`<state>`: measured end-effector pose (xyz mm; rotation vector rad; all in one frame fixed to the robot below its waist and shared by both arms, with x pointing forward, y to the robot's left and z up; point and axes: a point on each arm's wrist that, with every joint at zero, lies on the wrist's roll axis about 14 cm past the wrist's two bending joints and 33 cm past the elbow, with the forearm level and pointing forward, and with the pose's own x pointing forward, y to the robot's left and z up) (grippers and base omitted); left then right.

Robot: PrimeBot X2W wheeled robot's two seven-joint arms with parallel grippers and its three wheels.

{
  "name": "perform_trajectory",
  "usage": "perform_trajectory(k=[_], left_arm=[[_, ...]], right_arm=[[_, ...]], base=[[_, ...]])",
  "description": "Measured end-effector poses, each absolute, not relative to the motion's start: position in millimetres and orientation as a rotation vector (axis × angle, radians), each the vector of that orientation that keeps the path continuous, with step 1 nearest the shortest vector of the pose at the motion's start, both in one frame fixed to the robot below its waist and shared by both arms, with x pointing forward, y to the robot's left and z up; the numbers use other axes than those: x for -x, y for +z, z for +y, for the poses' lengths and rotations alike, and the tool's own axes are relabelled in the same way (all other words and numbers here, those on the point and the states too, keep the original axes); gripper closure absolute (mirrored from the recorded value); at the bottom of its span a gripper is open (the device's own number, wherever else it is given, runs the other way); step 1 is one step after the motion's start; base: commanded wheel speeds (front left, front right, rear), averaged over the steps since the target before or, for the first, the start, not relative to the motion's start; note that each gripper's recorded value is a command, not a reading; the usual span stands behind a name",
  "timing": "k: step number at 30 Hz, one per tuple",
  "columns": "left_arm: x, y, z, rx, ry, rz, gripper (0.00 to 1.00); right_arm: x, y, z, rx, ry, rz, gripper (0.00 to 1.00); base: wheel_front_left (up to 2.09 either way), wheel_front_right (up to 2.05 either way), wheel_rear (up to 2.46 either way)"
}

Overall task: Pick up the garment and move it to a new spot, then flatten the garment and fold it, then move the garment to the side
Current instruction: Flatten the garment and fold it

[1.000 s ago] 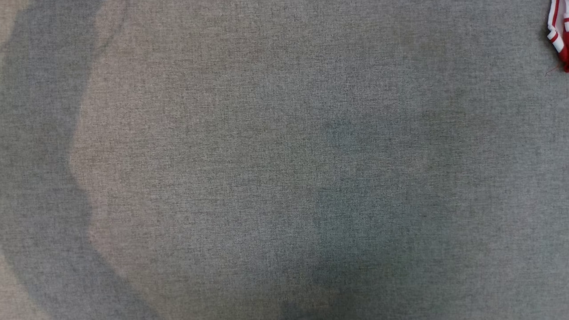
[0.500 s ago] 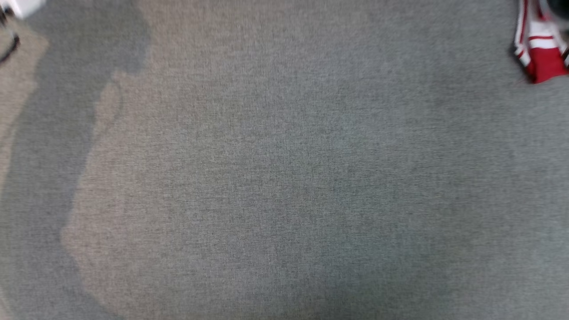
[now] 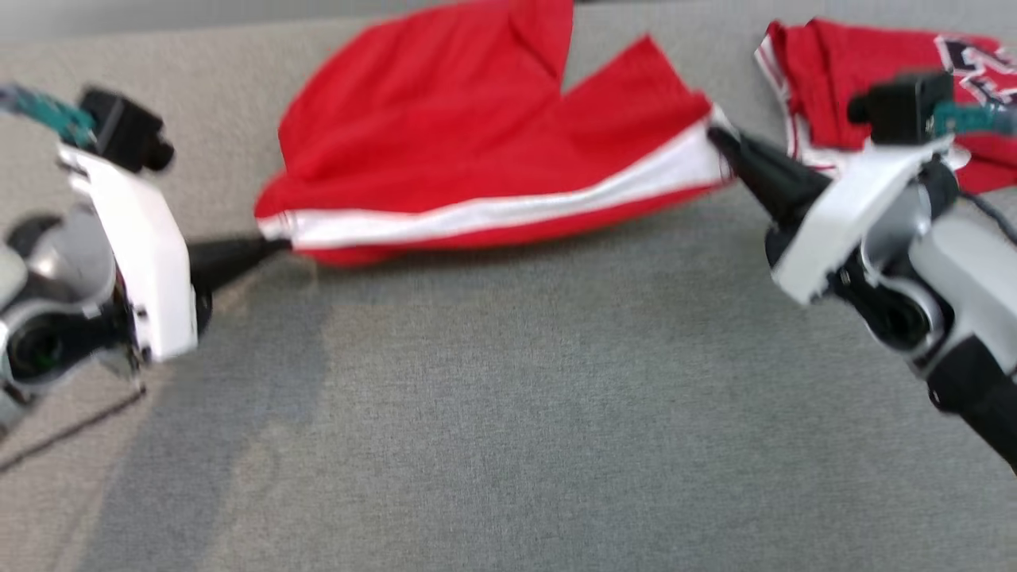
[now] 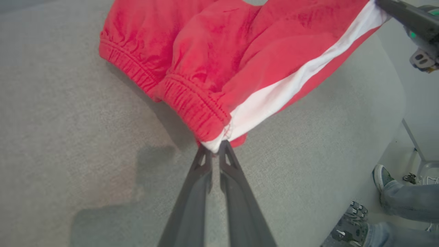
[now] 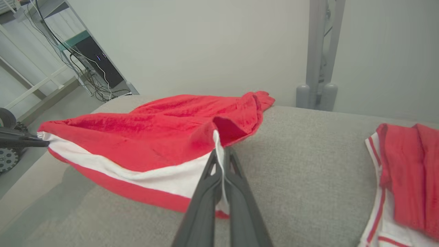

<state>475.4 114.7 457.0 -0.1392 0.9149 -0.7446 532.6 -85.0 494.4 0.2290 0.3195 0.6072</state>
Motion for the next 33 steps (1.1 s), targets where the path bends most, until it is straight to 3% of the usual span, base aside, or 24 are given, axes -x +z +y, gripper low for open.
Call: perform_trajectory(k=[9,19,24,33], left_arm=[[-367.6,468.6,95.0,0.215,-0.861,1.028,1.0],[-290.4,462.5,82.0,0.217,-0.982,1.139,1.0],[-288.9,460.7,87.8,0.227,-0.966,1.144,1.0],[-314.0,465.2,85.9,0.322,-0.939,1.129,1.0]], right_arm=[[-437.3,481.2,-127.6,-0.223,0.573,0.503,1.0],[-363.4,459.8,-164.0,-0.326,0.523,0.659,1.0],[-359.5,465.1,-165.0,-0.338,0.535,0.648,1.0],[-400.7,479.5,-156.9,-0.298,0.553,0.606,1.0]], base=[[0.0,0.0,0.0],[0.0,0.0,0.0],[0.0,0.0,0.0],[0.0,0.0,0.0]])
